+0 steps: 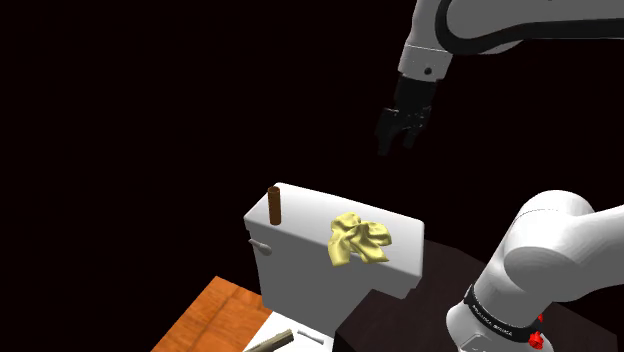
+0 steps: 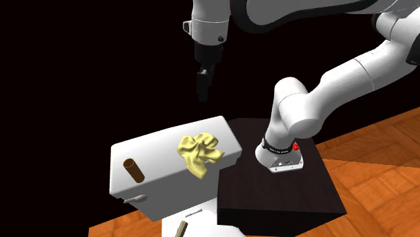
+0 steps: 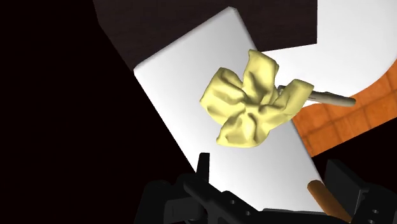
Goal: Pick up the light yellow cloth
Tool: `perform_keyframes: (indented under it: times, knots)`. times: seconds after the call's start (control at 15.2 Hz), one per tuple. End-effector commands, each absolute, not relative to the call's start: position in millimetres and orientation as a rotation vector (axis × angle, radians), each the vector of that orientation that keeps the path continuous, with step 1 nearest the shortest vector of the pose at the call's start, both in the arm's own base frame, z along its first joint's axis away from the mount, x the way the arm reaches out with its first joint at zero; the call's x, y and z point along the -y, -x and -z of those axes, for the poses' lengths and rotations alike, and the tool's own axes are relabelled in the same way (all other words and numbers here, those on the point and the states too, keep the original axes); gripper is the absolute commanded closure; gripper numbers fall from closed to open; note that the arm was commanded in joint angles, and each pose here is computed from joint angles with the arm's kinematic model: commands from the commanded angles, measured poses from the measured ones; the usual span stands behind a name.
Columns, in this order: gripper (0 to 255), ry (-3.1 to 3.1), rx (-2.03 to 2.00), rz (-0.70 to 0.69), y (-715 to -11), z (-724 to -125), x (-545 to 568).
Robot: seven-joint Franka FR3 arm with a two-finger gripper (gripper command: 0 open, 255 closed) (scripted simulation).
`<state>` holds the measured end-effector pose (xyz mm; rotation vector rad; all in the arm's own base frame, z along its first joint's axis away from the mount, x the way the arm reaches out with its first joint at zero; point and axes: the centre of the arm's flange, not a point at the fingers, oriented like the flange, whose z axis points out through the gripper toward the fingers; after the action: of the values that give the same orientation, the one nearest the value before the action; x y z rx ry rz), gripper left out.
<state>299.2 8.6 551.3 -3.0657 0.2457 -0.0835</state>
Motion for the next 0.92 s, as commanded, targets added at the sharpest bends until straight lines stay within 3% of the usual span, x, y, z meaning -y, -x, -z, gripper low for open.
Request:
perform_keyframes:
  times: [0.0, 0.86]
  knots:
    - [0, 3.068, -0.286, 0.069, -297, -525, -18]
    - [0, 3.066, -0.531, -0.037, -278, -364, -71]
